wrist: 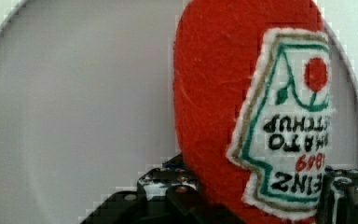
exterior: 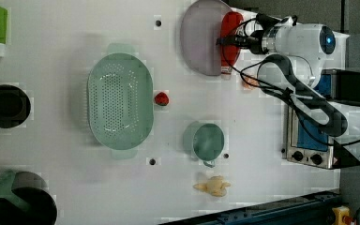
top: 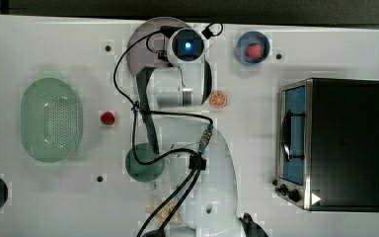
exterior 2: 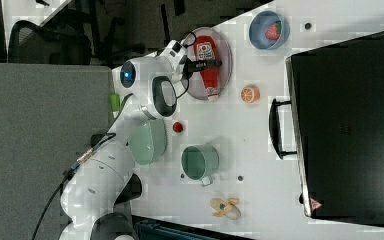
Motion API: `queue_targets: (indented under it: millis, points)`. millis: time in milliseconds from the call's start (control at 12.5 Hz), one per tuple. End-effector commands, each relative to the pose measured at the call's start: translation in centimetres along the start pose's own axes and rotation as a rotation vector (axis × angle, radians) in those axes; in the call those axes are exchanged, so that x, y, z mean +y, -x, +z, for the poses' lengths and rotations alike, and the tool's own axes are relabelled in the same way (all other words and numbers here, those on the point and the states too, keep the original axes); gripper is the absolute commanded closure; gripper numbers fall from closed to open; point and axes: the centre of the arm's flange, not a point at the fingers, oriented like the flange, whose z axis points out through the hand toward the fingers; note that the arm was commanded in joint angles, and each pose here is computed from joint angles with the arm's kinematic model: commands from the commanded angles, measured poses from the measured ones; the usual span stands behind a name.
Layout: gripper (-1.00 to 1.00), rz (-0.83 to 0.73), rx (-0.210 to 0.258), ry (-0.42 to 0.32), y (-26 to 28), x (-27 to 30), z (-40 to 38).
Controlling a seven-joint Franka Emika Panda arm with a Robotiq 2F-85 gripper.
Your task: Pick ketchup from plate and place it on table.
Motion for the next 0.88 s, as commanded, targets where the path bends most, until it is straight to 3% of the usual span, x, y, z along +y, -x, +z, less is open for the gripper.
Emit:
queue_targets:
  millis: [80, 240, 560, 880]
  points:
    - [-0.24, 0.020, 0.102, -0.017, -4.0, -1.9, -7.5]
    - [-0.24, 0.052, 0.061, -0.001, -4.9, -1.4, -11.7]
    - [-0.24, 0.131, -0.066, -0.029, -4.1, 0.1, -20.5]
    - [-0.24, 0.172, -0.204, 0.017, -0.9, 3.3, -26.9]
